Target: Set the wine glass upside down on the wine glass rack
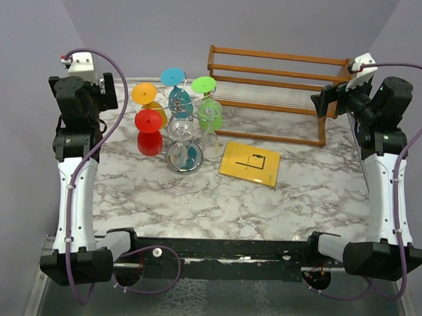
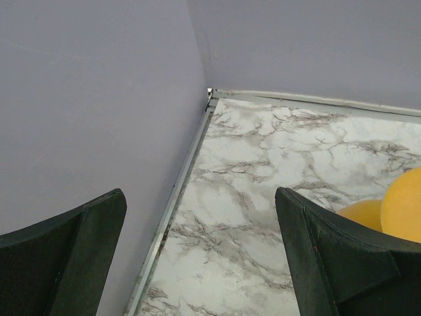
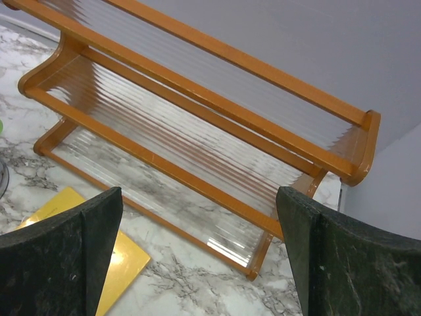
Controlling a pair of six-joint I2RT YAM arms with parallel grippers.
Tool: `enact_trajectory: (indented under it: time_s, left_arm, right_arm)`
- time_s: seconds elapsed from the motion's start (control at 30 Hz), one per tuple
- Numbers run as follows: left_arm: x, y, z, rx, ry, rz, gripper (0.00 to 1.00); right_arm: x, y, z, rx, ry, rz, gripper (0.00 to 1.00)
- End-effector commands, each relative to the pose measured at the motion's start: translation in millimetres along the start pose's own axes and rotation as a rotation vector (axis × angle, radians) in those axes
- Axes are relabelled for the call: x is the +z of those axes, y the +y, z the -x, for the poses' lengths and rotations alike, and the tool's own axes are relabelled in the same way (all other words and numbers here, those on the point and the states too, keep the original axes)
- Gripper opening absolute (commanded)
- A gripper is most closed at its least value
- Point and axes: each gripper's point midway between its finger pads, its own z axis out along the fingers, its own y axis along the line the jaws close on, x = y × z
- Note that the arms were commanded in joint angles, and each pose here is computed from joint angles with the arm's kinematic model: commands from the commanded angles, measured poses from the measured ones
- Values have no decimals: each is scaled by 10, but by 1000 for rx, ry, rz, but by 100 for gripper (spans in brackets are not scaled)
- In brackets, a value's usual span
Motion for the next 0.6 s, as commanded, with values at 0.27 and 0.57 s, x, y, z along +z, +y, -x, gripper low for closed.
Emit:
enact_trajectory:
  time_s: [0.27,0.57]
  left_arm:
    - [-312,30,56,6,-89,7,99]
    - [-604,291,66,-31,-146,90,99]
  right_arm:
    - [-248,135,189,-20,-90,-2,100]
    - [-474,130,171,-51,-89,-70,100]
